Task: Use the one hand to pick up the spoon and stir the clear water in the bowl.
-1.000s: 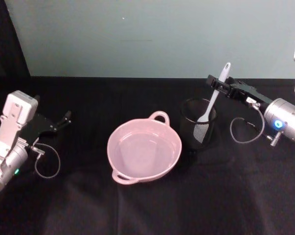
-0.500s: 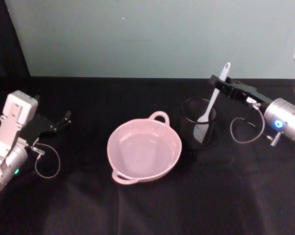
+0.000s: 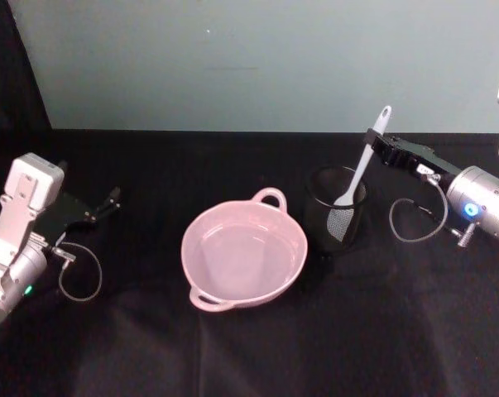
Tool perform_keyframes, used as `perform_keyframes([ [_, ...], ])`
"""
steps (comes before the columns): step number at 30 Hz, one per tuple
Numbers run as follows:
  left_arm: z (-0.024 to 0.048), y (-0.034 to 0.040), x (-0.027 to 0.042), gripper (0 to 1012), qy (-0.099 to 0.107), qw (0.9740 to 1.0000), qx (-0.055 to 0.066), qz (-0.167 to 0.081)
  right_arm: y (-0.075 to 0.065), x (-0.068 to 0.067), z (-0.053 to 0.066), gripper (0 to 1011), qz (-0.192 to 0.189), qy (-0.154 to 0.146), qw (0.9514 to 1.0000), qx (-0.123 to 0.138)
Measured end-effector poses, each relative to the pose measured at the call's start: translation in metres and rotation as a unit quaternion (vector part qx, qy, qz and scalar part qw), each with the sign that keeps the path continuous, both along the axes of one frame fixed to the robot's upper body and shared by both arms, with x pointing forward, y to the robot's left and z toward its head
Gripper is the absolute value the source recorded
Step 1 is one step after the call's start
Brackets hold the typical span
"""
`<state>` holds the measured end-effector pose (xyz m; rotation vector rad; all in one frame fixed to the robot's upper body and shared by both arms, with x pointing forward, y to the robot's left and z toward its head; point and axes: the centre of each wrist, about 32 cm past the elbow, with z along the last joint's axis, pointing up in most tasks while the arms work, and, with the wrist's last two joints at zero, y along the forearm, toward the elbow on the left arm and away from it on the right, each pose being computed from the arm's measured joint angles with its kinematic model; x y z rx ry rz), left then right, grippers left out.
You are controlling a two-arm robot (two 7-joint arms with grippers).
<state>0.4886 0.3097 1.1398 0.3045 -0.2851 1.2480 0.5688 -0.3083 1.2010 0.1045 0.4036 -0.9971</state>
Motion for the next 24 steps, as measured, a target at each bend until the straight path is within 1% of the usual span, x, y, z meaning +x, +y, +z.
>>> perform_keyframes([
  [1, 0.0, 0.0, 0.0, 1011, 0.0, 1.0, 0.0, 0.0, 0.0, 0.0, 0.0, 129, 0.0, 0.0, 1.0, 0.0],
  [3, 0.0, 0.0, 0.0, 1011, 0.0, 1.0, 0.0, 0.0, 0.0, 0.0, 0.0, 111, 0.0, 0.0, 1.0, 0.0],
  [12, 0.0, 0.0, 0.0, 1011, 0.0, 1.0, 0.0, 0.0, 0.0, 0.0, 0.0, 111, 0.0, 0.0, 1.0, 0.0],
  [16, 0.0, 0.0, 0.0, 1011, 0.0, 1.0, 0.0, 0.0, 0.0, -0.002, 0.0, 110, 0.003, -0.004, 1.0, 0.0],
  [23, 0.0, 0.0, 0.0, 1011, 0.0, 1.0, 0.0, 0.0, -0.002, -0.008, 0.007, 111, 0.01, -0.015, 0.9998, 0.006],
  [24, 0.0, 0.0, 0.0, 1011, 0.0, 1.0, 0.0, 0.0, -0.003, -0.009, 0.01, 111, 0.012, -0.017, 0.9998, 0.009],
])
